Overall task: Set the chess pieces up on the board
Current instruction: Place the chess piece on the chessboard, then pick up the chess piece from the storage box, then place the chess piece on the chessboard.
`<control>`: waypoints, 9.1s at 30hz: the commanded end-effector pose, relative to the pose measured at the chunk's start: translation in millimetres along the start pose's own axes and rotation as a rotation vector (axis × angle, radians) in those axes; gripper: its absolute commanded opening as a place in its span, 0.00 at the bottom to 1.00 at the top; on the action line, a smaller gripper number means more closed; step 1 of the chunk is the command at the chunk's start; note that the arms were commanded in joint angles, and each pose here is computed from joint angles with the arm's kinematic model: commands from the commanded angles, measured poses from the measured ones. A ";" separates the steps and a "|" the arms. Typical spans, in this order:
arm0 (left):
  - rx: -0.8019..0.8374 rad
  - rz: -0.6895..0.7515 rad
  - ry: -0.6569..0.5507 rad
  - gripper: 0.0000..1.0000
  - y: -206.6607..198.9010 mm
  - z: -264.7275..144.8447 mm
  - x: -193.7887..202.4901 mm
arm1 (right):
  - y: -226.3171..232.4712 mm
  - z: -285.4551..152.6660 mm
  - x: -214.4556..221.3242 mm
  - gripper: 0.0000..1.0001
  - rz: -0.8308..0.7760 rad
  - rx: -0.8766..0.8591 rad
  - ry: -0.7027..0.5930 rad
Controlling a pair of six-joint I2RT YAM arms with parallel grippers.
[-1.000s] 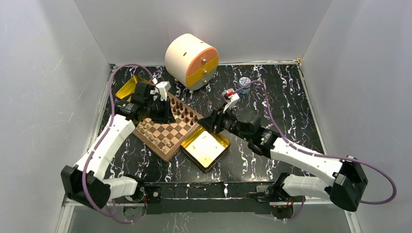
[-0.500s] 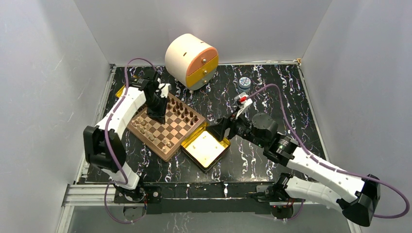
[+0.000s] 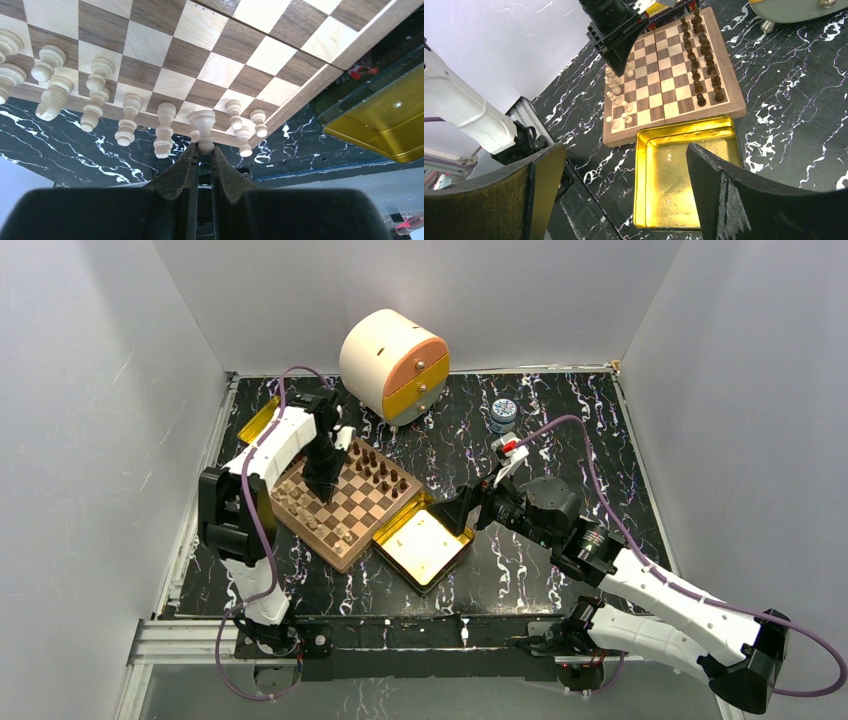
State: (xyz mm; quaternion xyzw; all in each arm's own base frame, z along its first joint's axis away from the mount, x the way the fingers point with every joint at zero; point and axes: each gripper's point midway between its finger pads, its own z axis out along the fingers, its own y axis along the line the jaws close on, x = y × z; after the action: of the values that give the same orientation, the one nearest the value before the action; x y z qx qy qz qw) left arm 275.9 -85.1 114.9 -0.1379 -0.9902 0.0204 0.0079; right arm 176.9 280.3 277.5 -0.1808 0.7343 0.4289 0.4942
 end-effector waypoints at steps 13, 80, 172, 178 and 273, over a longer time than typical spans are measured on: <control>-0.180 0.013 0.143 0.00 34.0 12.6 8.9 | 1.8 -5.4 -19.4 0.99 0.001 0.014 -0.067; -0.247 -0.003 0.220 0.22 53.2 32.0 -2.2 | -0.9 -1.7 -29.4 0.99 -0.076 0.023 -0.108; 0.054 -0.413 -0.658 0.31 188.9 36.5 -233.5 | -47.2 15.6 14.3 0.99 -0.011 0.326 0.183; 0.061 -0.393 -0.651 0.33 186.4 46.1 -238.1 | -46.9 17.7 13.9 0.99 -0.016 0.324 0.183; 0.907 0.201 -0.390 0.00 -169.2 -102.0 37.7 | 5.5 83.0 4.8 0.58 -1.327 -0.368 0.060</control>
State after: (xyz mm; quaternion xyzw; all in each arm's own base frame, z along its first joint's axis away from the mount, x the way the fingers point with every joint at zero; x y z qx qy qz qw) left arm 215.4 -232.0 210.7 -0.1873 -0.8648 0.4487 -0.1255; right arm 213.4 331.7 218.9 -0.6806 0.4679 0.1598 0.5407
